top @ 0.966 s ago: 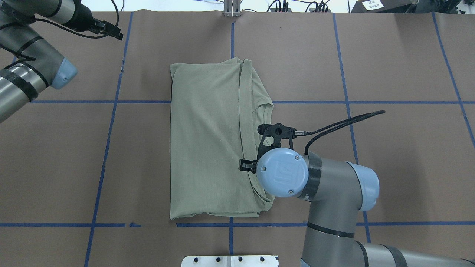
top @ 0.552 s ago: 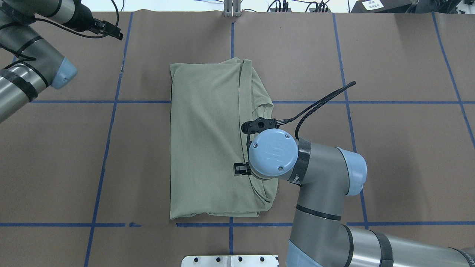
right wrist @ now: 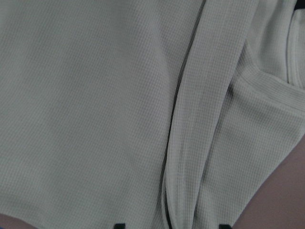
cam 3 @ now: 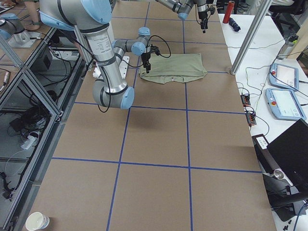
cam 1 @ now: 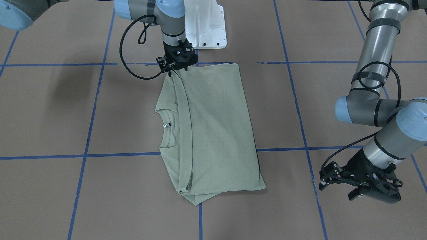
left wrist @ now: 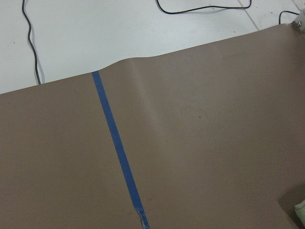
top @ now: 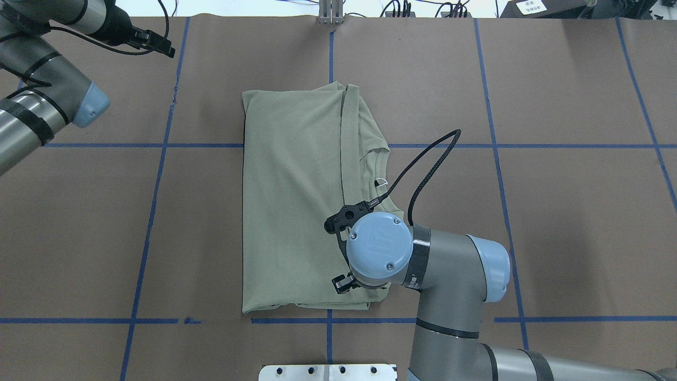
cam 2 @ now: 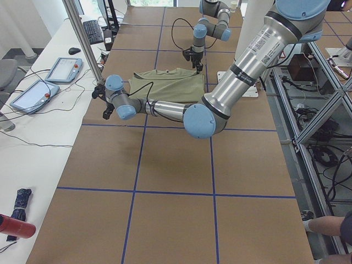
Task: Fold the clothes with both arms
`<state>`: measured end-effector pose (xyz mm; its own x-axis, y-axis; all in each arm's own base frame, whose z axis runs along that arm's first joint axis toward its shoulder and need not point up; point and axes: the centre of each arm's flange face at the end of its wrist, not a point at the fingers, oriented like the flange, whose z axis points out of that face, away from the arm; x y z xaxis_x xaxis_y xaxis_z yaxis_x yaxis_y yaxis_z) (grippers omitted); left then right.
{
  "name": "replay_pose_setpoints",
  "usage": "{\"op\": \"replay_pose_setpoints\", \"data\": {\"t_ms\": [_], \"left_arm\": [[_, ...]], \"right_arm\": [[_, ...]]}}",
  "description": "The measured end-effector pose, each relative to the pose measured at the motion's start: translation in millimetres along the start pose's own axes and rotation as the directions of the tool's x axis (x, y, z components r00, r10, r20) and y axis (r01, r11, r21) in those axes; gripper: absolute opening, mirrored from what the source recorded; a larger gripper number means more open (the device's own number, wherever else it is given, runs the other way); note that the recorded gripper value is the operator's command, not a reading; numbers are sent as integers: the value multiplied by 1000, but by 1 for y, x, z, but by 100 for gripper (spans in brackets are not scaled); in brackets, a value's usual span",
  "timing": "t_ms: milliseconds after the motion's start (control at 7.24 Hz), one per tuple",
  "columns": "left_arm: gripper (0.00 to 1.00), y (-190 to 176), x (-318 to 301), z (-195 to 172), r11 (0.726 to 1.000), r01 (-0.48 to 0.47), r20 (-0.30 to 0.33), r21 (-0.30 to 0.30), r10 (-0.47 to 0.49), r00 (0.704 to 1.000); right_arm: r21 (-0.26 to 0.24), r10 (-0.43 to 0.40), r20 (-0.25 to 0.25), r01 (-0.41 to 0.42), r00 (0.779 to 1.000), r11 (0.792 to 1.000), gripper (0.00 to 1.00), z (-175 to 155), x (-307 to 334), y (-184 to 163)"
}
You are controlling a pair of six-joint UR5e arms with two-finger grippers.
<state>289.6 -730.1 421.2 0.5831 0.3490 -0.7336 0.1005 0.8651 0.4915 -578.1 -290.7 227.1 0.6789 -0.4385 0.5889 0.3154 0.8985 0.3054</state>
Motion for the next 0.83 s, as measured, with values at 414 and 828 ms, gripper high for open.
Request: {"op": "replay_pose_setpoints", "data": {"t_ms": [414,828], "left_arm": [[100,0,-1,0,1000,1,1,-1,-1,1000],[100,1,0,1,1000,-1,1,-1,1,1000]], "right_arm": [[-4,-67,-27,67,997,998,0,13,1,0],[6,-64,-27,64,998,998,0,10,6,-5]]}}
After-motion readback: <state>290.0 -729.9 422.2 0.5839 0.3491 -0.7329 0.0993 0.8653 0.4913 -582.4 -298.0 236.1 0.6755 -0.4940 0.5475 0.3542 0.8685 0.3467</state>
